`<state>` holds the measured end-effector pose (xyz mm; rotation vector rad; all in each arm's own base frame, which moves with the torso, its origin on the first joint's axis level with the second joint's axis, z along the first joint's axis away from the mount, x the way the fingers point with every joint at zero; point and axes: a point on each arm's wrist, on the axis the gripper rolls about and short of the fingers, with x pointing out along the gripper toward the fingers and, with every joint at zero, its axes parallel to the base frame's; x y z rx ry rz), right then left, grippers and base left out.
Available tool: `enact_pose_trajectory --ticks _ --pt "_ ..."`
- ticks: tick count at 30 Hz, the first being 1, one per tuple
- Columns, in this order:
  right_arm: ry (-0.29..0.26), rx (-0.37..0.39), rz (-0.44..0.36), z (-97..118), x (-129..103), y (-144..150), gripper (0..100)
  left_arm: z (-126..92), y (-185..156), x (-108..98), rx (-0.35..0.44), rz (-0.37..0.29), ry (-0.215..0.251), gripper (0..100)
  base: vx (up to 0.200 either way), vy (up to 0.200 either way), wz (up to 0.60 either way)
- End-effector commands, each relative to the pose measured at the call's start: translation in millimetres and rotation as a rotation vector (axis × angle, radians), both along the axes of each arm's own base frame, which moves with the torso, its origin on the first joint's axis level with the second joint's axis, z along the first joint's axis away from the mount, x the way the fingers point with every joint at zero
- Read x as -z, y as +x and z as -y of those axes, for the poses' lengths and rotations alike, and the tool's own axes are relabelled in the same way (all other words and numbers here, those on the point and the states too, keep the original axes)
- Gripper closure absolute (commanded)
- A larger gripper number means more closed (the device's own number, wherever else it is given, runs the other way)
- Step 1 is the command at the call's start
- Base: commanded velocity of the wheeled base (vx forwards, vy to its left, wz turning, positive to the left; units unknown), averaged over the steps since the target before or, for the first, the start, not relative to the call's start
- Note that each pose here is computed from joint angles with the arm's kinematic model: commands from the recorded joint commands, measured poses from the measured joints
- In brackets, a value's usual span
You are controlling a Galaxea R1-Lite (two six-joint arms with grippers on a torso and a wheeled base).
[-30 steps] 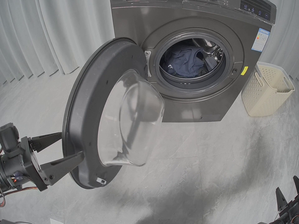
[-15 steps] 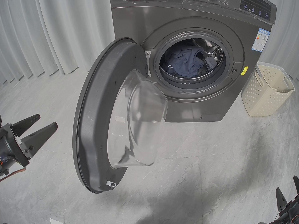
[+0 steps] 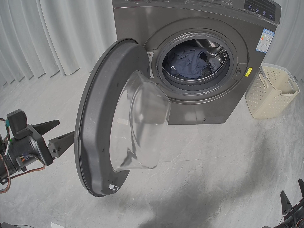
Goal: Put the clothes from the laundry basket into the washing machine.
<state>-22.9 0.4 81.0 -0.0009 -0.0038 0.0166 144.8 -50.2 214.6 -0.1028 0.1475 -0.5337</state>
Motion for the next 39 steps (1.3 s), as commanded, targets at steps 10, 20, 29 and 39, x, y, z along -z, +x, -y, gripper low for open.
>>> enact_pose_trajectory --ticks 10,20,29,39 --pt "-0.007 -0.006 -0.014 -0.2 4.9 1.1 0 40.0 30.2 6.2 0.142 -0.028 0.004 0 0.000 0.000 0.00" --pt "-0.007 -0.005 -0.014 -0.1 4.9 1.1 0 72.0 56.5 -3.4 0.191 0.013 -0.011 0 0.000 0.000 0.00" --pt "-0.005 -0.005 -0.014 -0.1 4.9 1.1 0 97.6 72.2 -7.8 0.221 0.021 -0.011 0 0.000 0.000 0.00" --pt "-0.007 -0.005 -0.014 -0.1 4.9 1.1 0 136.1 104.7 -14.3 0.265 0.044 -0.025 0 0.000 0.000 0.00"
